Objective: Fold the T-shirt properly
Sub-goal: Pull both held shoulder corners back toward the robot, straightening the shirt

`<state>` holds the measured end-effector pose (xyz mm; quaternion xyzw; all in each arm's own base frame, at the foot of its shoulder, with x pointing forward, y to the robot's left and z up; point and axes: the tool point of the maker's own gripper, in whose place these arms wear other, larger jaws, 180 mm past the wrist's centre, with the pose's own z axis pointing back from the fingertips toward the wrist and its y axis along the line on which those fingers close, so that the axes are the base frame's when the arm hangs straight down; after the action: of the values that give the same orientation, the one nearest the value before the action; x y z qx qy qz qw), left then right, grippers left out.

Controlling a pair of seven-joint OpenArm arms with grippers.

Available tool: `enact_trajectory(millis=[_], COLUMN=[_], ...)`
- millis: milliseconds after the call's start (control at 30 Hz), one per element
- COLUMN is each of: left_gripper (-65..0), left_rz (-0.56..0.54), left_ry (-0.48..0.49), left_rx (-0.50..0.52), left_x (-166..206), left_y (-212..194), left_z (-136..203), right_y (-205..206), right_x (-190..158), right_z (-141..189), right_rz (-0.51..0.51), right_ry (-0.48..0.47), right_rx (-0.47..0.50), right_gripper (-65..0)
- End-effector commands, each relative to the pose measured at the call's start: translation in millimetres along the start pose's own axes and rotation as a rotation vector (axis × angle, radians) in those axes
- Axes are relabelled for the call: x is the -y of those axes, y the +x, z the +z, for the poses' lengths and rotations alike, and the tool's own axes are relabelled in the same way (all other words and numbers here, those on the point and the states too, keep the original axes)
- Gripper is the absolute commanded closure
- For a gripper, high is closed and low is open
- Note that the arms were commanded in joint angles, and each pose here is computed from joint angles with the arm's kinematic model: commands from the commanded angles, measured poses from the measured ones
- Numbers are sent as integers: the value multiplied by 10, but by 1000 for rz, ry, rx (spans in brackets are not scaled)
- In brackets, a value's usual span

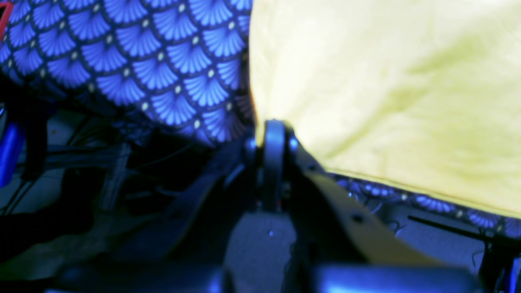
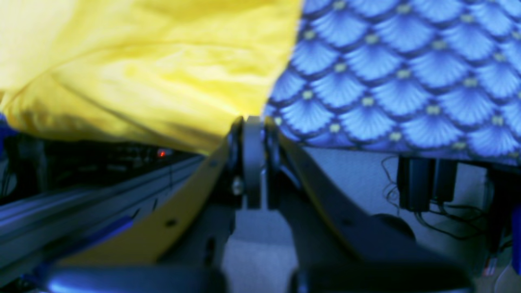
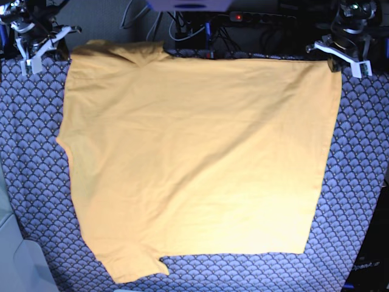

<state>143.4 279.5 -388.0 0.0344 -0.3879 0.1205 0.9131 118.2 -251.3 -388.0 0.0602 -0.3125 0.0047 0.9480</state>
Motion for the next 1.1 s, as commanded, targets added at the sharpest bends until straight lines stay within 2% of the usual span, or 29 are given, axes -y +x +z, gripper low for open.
enact_trajectory(millis=[0, 133, 267, 467, 767, 967, 1067], left_gripper=[0, 0, 0, 0, 0, 0, 0], left_rz=[-8, -8, -9, -9, 9, 14, 14], left_ry=[4, 4, -1, -1, -2, -5, -3], left_rx=[32, 32, 32, 32, 19, 4, 4], left_x=[-26, -26, -10, -10, -21, -29, -34], left_y=[86, 86, 86, 86, 32, -22, -21], left_z=[31, 31, 26, 26, -25, -47, -45], right_y=[59, 58, 15, -62, -20, 40, -9], right_x=[47, 42, 63, 69, 0, -2, -2], right_z=[47, 18, 22, 32, 41, 3, -2], right_rz=[29, 28, 26, 25, 22, 20, 20], right_ry=[-10, -7, -13, -17, -14, -10, -10], right_rx=[12, -11, -39, -82, -62, -47, -83], right_gripper=[-46, -152, -198, -223, -228, -320, -335])
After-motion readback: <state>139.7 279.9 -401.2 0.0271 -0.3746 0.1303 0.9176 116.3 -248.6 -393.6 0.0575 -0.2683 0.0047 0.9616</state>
